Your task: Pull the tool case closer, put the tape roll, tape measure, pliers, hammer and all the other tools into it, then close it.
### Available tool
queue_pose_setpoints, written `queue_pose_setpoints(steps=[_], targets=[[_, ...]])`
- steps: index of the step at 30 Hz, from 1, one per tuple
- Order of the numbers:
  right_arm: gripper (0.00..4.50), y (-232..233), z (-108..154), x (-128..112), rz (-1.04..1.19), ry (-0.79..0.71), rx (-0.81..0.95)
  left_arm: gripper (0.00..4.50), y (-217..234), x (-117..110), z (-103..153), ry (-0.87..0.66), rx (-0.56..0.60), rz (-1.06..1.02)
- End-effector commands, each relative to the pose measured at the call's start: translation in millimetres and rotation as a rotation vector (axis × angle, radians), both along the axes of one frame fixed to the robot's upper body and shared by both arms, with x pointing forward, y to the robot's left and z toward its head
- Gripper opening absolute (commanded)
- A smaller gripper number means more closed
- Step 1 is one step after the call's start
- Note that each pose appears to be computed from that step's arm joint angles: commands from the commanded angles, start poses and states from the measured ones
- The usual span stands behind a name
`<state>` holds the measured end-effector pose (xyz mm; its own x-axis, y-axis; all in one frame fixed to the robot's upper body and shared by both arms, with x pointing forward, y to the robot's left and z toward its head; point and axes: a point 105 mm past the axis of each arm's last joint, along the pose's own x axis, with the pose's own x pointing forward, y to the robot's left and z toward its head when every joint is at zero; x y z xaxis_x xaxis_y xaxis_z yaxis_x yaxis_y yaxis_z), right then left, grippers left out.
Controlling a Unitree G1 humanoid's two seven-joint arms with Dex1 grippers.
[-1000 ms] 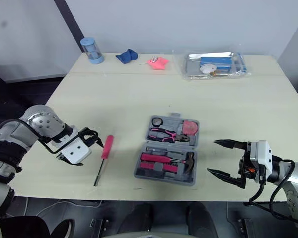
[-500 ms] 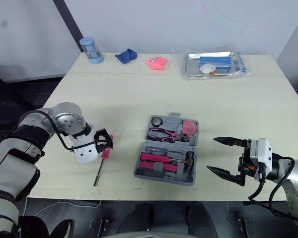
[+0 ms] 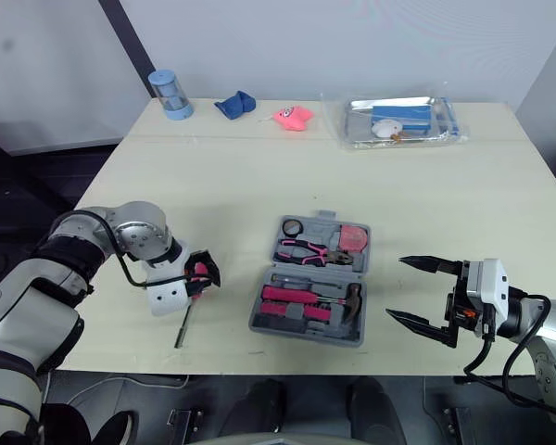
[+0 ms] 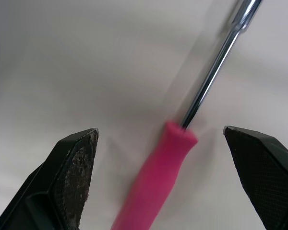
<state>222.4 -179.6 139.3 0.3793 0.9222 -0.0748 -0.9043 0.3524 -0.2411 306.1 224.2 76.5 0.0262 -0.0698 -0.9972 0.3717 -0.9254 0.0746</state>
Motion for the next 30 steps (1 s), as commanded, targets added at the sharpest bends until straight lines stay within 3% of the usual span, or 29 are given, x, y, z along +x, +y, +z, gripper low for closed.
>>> queue_pose_setpoints(steps=[1,3,8,10,18,24,30], targets=[[4.5,-1,13,-1,0.001,-0.058,-0.003,3.8,8,-2,3,-0.014,0.018,-0.013],[4.5,-1,13,-1,-0.002,-0.058,-0.002,3.33,9,-2,2,-0.021,0.014,-0.015],[4.5,0,12,-1,-0.006,-0.057,0.0,1.08,16,-2,-2,-0.036,0.016,-0.012],[4.5,0,12,-1,-0.006,-0.057,0.001,0.46,19,-3,-4,-0.038,0.019,-0.012],[4.5,1,12,-2,-0.006,-0.057,0.003,0.45,28,-14,-7,-0.018,-0.008,-0.003],[4.5,1,13,-3,-0.009,-0.058,0.004,0.45,41,-27,0,-0.006,-0.068,0.182],[4.5,1,12,-4,-0.012,-0.053,0.005,0.45,37,-7,13,-0.039,-0.147,0.454]])
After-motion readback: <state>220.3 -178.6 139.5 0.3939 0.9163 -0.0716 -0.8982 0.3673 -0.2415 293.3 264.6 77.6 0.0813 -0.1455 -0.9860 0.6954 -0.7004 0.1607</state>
